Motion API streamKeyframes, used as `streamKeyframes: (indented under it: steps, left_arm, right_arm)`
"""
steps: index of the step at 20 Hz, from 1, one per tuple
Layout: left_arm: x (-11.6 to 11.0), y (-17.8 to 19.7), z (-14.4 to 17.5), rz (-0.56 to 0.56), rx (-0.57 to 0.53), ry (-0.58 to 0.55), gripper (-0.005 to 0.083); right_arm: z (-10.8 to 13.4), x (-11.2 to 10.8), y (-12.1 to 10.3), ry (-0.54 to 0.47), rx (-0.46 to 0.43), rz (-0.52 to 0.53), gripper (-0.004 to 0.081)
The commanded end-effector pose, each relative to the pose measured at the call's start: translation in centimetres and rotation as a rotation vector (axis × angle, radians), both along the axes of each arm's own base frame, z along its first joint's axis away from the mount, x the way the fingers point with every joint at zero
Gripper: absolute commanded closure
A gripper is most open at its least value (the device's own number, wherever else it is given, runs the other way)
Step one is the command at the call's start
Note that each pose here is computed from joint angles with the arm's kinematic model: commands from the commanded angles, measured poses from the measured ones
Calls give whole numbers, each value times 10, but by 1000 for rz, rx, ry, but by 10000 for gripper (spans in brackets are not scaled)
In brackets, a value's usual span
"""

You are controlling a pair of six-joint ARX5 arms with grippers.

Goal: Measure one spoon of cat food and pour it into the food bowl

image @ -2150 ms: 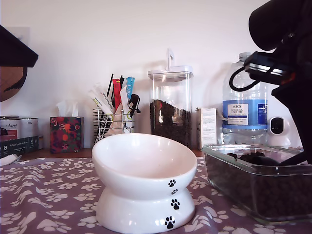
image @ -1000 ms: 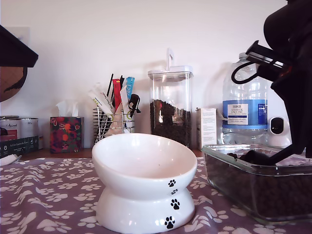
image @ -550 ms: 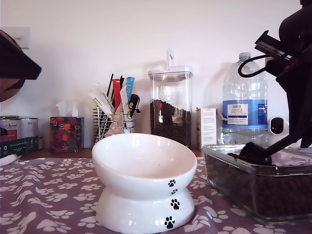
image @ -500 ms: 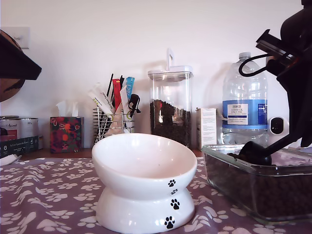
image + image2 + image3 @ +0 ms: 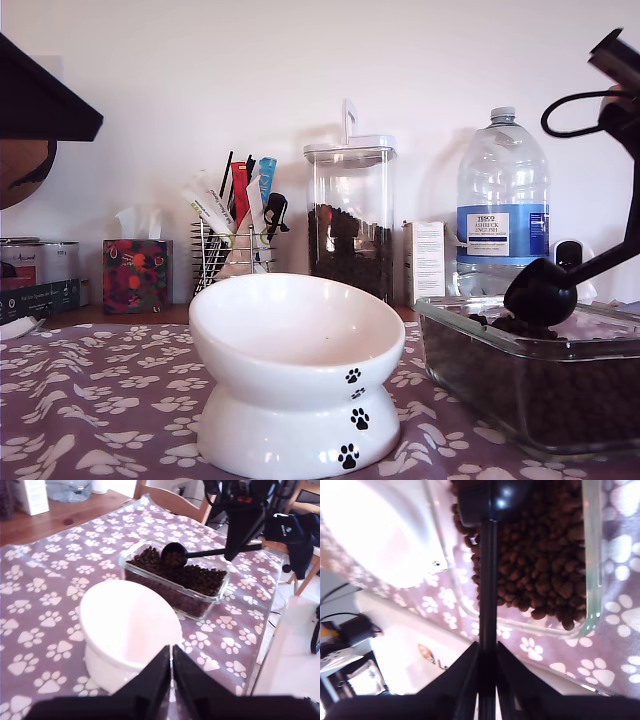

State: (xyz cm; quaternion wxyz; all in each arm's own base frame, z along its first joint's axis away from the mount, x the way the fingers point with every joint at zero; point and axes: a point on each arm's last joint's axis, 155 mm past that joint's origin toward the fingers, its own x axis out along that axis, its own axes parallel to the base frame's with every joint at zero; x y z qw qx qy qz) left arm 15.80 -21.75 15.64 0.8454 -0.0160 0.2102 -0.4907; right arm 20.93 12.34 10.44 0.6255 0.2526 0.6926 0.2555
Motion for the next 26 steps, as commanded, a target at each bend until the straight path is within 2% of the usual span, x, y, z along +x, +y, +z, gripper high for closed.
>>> streamKeyframes:
  steps: [1, 4, 7, 12, 16, 21, 26]
  left_arm:
    - [-1, -3, -3, -14, 7, 2, 793]
    - [-4, -7, -8, -33, 21, 19, 793]
    - [-7, -11, -12, -51, 31, 31, 793]
    - [-9, -12, -13, -60, 33, 32, 793]
    - [-10, -12, -14, -60, 37, 38, 793]
    - [-10, -11, -16, -60, 42, 43, 793]
    - [-11, -8, -20, -52, 58, 57, 793]
  right_arm:
    - [0, -3, 0, 20, 51, -11, 782]
    - [11, 3, 1, 3, 127, -46, 782]
    - [13, 3, 4, 2, 146, -44, 782]
    - [17, -7, 29, -13, 175, 54, 782]
    - [28, -15, 57, -22, 258, 128, 782]
    - [25, -14, 85, -48, 248, 177, 782]
    - [10, -11, 113, -127, 136, 235, 782]
